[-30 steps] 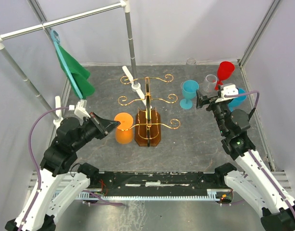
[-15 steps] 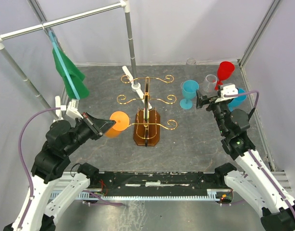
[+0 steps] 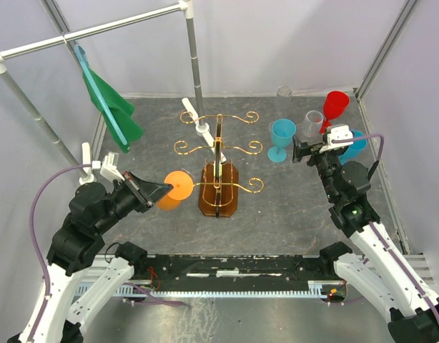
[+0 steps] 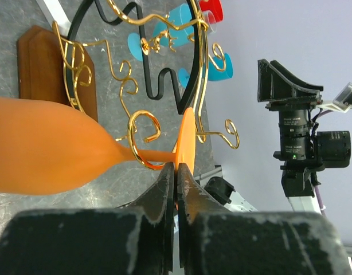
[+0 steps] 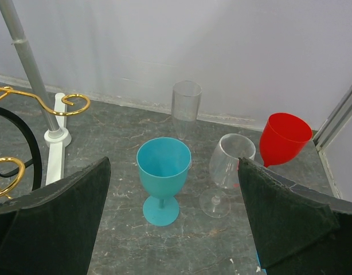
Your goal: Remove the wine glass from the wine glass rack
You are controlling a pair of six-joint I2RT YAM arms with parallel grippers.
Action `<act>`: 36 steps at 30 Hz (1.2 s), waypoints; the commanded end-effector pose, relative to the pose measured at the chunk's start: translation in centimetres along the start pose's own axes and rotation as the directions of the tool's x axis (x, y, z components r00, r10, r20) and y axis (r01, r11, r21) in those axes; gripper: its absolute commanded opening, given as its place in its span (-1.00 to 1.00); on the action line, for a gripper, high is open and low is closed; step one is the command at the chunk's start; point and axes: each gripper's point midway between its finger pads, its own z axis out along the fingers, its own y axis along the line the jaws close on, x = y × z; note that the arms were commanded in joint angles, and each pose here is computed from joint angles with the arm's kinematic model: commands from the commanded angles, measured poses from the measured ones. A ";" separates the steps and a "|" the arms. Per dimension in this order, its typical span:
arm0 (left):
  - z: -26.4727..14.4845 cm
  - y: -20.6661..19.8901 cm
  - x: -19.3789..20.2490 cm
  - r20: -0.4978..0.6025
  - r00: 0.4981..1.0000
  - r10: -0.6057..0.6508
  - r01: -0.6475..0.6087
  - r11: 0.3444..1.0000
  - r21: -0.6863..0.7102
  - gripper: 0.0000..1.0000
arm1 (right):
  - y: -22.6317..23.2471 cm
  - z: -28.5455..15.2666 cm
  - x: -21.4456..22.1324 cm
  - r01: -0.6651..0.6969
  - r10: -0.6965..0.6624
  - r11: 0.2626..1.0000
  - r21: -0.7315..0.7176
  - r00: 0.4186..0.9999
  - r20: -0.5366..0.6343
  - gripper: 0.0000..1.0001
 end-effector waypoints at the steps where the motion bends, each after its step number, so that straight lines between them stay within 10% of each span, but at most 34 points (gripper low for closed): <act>1: 0.2 -1.6 0.6 -0.041 0.998 -0.056 0.059 0.995 0.085 -0.95 | -0.8 0.0 -1.8 -0.017 0.015 0.999 0.035 0.999 0.042 1.00; 25: 2.0 -12.4 -3.7 0.036 0.999 0.014 -0.031 0.857 0.515 -0.95 | -1.2 -0.9 -3.5 -0.016 0.014 0.999 0.038 0.999 0.048 1.00; 36: -3.6 -17.2 -3.0 0.166 0.928 0.335 -0.354 0.645 0.677 -0.95 | 2.0 -2.9 -7.1 -0.473 0.468 0.880 0.049 0.844 -0.261 1.00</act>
